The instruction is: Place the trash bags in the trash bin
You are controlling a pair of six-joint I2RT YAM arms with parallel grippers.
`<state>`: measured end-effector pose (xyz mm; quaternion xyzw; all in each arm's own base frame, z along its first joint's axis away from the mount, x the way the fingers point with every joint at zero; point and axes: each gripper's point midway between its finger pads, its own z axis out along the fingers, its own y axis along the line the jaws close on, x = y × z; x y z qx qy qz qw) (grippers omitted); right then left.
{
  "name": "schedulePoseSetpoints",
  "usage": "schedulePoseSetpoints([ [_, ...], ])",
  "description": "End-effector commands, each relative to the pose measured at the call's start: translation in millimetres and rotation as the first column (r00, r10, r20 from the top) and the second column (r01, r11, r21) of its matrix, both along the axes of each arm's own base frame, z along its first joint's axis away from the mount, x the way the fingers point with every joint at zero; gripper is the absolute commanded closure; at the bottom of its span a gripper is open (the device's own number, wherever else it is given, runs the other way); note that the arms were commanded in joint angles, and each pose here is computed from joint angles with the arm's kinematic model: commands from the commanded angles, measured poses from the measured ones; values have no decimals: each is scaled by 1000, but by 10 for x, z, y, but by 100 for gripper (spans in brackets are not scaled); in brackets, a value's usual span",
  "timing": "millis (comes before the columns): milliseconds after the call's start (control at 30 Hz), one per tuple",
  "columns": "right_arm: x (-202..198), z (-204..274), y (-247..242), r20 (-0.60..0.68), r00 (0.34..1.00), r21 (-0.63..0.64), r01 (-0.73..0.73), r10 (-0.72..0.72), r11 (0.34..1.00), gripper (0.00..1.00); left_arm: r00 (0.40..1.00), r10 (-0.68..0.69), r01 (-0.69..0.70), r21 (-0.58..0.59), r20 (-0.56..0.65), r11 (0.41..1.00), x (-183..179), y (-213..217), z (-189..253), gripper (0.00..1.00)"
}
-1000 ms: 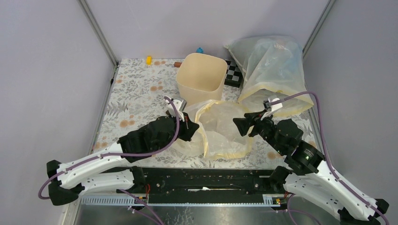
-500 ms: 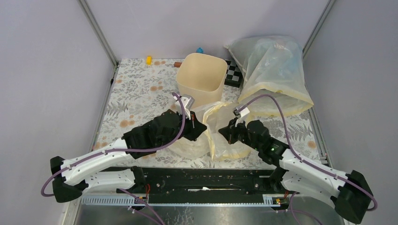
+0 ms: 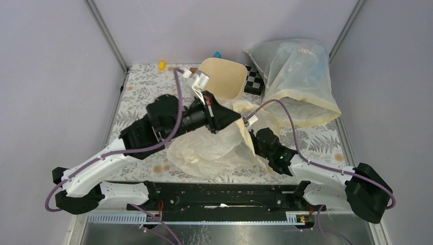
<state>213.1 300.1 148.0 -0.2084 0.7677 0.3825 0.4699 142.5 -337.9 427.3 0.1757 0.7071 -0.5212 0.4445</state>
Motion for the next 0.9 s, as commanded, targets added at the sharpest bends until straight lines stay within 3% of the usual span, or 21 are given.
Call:
schedulePoseSetpoints([
  [0,139,347,2,71,995,65,65,-69,996,100,993,-32,53,-189,109,980,-87,182,947,100],
  [200,364,250,-413,72,949,-12,309,-307,951,100,986,-8,53,-271,164,961,-169,500,1444,100],
  [367,392,421,-593,94,921,-3,381,-379,925,98,990,-18,50,-224,143,973,-183,516,1193,100],
  [567,90,863,-387,139,978,29,155,-157,988,63,991,-108,115,-95,73,989,-191,293,559,100],
  [767,-60,1140,-393,141,986,33,88,-92,996,51,996,-80,80,-10,25,997,-57,210,98,100],
  [867,-90,1249,-453,155,983,29,91,-95,995,37,999,-47,46,34,15,998,40,215,-34,100],
])
